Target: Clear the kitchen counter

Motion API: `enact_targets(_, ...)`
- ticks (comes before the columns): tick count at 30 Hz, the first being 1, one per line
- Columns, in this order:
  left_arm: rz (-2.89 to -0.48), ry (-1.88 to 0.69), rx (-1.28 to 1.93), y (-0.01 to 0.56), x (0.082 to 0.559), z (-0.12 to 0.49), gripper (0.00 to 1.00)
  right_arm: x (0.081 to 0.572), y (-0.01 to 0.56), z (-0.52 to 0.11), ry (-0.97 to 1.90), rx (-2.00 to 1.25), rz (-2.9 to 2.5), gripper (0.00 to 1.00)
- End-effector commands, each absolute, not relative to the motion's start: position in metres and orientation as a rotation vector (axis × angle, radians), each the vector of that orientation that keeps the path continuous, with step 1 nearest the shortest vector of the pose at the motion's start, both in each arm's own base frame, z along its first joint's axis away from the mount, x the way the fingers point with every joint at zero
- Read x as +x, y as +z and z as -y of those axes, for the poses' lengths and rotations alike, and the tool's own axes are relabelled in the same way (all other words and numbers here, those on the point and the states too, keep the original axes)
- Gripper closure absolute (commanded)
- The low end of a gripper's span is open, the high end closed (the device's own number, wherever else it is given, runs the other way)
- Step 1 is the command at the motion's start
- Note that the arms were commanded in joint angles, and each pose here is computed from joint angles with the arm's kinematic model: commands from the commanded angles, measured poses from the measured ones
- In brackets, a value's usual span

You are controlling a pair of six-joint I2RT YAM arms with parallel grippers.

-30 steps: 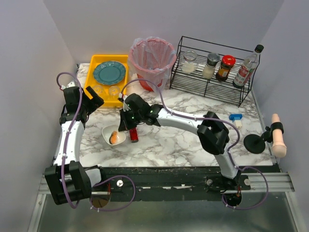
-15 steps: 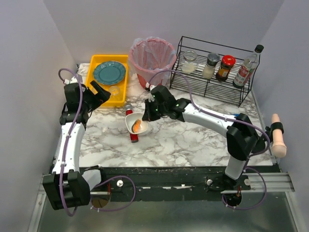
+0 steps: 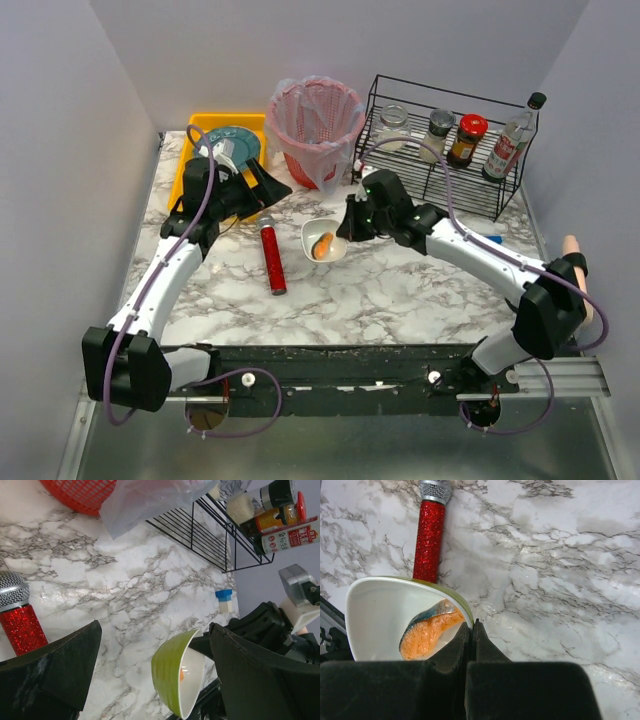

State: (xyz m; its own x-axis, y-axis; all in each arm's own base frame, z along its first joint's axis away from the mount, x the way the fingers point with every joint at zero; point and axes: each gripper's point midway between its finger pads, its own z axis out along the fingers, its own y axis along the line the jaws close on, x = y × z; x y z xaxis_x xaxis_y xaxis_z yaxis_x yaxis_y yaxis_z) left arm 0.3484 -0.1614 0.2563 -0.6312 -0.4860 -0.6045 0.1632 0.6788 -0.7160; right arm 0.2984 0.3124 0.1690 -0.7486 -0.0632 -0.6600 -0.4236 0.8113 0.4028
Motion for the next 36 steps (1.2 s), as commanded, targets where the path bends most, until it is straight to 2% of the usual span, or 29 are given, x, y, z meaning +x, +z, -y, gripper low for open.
enact_targets(1,-2.02,-1.146,-0.181,0.267,0.338,0.184,0.01,0.304,0.181,-0.287,0.673,-0.299,-2.302,0.99)
enact_targets(10,-2.029,-1.432,0.007,0.263,0.304,0.238,0.01,0.316,0.191,-0.264,0.643,-0.241,-2.281,0.99)
enact_targets(23,-2.124,-1.456,0.071,0.227,0.29,0.269,0.01,0.317,0.203,-0.254,0.676,-0.213,-2.252,0.99)
enact_targets(36,-2.066,-1.624,0.005,0.222,0.29,0.29,0.01,0.312,0.208,-0.255,0.734,-0.215,-2.239,0.99)
